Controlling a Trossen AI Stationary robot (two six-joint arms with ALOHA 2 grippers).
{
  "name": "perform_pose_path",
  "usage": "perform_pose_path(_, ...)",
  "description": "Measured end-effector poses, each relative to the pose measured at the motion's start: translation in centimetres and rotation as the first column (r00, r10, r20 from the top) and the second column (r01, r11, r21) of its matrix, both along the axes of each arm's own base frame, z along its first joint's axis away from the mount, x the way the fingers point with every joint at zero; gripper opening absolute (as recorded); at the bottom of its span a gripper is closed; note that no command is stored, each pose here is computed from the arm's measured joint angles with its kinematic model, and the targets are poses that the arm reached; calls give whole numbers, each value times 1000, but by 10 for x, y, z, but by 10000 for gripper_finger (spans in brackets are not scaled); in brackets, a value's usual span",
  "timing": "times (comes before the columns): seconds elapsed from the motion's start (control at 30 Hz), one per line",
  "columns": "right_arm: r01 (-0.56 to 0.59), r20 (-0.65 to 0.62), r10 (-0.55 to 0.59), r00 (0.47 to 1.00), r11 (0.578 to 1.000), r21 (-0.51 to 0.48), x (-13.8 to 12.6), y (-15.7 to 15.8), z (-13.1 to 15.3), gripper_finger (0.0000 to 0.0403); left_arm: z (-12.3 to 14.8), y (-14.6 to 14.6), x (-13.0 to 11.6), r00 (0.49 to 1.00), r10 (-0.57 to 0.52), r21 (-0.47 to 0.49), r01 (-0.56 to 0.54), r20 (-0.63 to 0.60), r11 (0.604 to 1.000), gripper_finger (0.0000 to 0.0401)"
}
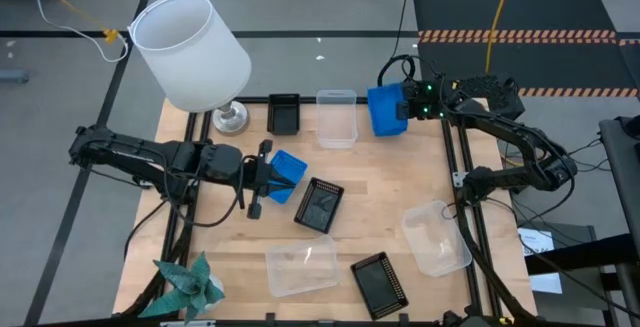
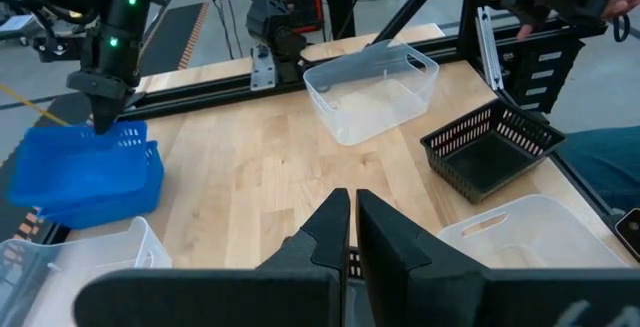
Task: Stack baskets by color
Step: Stack the bottom right blue bin on the top right blue bin, then stack the middle black bin on the top left black bin
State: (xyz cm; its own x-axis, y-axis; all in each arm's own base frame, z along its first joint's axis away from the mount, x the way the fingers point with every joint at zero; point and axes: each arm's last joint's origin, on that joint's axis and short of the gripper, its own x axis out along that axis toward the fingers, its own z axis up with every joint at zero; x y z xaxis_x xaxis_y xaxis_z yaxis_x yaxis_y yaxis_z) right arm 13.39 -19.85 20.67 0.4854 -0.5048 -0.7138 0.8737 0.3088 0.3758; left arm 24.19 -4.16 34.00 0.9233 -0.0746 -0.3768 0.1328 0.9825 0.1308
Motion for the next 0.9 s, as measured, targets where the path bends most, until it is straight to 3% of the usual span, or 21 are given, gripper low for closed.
perform_pose_path(0.27,0,-1,0,1000,1000,-2,0,0,0,121,0,0,0,1000,0,0,0,0,1000,26)
perform_pose_path(0.5,-32,0,32,999,998,-51,-1,3,7,139,0,0,0,1000,0,0,0,0,1000,26)
perform_pose_path(0.73,-244,35,250,967,961,-128,10,34,29,130,0,0,0,1000,-4,11,4,0,1000,26)
perform_pose_path(0.9,-415,50,433,900,886,-205,25,72,46,123,0,0,0,1000,-4,23,4,1,1000,26)
